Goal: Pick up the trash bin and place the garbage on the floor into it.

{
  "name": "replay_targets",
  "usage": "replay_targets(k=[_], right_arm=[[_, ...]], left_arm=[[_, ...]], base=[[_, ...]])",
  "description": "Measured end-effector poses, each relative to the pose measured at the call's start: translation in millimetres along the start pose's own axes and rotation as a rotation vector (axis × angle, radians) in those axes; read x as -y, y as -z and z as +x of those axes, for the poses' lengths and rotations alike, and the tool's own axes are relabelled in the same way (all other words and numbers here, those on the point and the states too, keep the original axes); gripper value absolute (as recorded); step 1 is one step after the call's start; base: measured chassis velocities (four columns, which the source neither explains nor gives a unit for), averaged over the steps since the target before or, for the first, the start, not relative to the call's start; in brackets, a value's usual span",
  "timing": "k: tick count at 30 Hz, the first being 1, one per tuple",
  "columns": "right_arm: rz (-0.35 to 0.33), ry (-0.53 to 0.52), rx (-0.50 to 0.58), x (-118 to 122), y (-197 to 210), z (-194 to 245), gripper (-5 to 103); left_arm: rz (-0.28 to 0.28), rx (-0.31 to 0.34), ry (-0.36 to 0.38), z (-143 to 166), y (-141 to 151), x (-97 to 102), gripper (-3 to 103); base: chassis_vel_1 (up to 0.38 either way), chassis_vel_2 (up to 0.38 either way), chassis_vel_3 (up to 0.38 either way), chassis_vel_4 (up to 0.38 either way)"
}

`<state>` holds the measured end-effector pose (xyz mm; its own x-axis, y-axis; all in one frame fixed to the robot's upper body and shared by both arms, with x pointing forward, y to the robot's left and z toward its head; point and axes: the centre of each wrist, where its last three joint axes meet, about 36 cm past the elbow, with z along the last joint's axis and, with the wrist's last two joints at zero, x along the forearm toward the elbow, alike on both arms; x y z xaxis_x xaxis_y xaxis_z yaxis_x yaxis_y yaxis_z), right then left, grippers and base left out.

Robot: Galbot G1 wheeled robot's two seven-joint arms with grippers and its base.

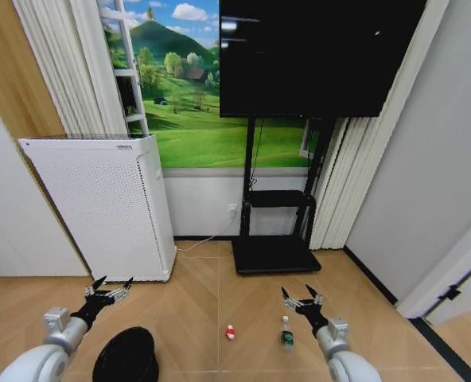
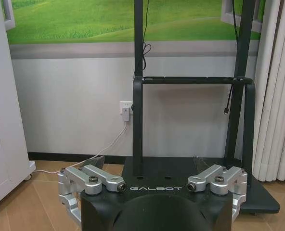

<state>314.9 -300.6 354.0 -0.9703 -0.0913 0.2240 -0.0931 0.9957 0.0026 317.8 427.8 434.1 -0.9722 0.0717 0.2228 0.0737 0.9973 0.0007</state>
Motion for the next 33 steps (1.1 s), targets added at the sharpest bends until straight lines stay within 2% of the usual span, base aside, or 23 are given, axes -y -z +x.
replay_targets(k=[6, 14, 16, 25, 33], right_arm=[[-0.008, -0.007, 0.016, -2, -4, -1, 100], [-0.062, -0.056, 0.189, -6, -3, -14, 100], [-0.065, -0.057, 0.203, -6, -2, -15, 100], [-0.063, -0.033, 0.23, 4, 2, -10, 100], [-0.062, -0.034, 0.23, 9, 5, -8, 100]], left_arm=[[0.004, -0.001, 0.004, 1, -2, 0.5, 100], [0.026, 0.032, 0.027, 0, 3, 3.4, 100], [0.025, 0.039, 0.027, 0, 5, 3.8, 100], [-0.051, 0.127, -0.001, -1, 23, 8.6, 100], [-0.084, 0.147, -0.008, -3, 32, 8.2, 100]], base=[[0.0, 0.0, 0.0, 0.0], [0.0, 0.0, 0.0, 0.0], [0.0, 0.0, 0.0, 0.0], [0.0, 0.0, 0.0, 0.0], [0.0, 0.0, 0.0, 0.0]])
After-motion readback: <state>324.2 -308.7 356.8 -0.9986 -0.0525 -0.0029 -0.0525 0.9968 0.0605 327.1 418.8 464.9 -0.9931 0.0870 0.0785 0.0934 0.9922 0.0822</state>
